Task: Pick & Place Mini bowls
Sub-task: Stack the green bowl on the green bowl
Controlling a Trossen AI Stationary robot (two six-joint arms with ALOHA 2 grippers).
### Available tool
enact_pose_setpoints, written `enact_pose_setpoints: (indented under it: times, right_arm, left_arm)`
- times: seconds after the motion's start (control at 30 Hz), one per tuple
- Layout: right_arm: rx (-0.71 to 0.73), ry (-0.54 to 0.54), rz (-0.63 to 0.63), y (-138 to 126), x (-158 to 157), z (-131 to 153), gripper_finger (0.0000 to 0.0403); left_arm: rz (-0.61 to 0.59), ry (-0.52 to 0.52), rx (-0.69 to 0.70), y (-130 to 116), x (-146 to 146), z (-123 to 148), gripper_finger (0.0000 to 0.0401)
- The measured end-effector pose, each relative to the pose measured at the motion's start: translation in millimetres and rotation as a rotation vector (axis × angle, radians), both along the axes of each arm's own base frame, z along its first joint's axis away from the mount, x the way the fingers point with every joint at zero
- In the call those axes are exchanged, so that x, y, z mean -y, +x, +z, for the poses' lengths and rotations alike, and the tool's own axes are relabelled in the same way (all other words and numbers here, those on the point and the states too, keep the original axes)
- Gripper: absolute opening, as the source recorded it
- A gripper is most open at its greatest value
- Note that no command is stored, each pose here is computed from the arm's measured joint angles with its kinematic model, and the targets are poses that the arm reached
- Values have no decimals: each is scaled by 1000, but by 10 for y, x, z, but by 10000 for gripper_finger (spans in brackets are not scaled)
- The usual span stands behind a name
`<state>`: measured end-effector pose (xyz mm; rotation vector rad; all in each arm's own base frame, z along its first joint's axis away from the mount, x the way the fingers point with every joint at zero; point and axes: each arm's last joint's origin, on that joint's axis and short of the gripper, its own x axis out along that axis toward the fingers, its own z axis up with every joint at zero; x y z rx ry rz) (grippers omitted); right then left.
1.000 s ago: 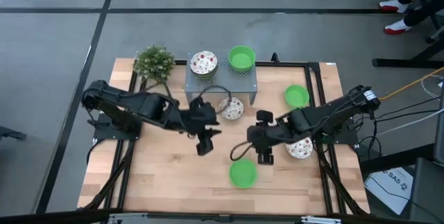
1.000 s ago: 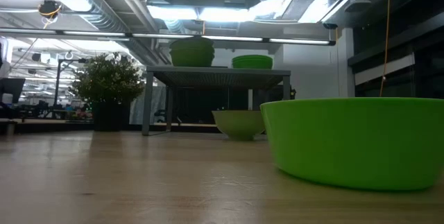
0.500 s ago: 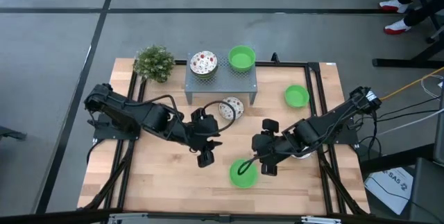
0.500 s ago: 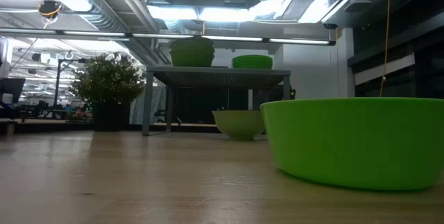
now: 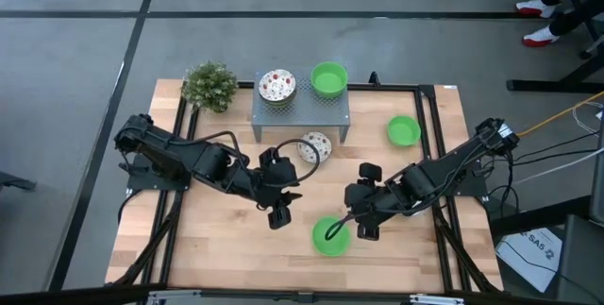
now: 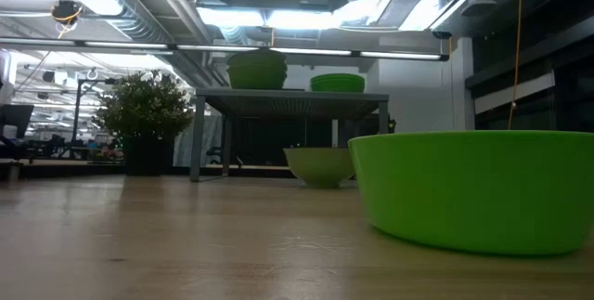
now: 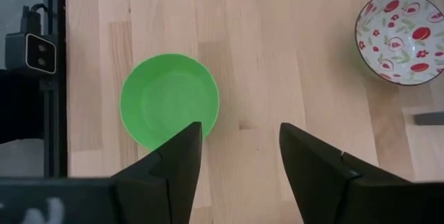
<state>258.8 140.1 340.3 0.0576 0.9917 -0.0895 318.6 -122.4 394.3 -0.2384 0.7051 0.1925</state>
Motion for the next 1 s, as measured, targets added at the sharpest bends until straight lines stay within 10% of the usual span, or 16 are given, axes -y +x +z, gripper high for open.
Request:
enact_pose_setpoints:
  times: [1.0]
  right_arm:
    - [12, -4, -7, -165, -228, -6, 194]
  left_arm:
    - [-117, 86, -58, 90, 123, -149, 126]
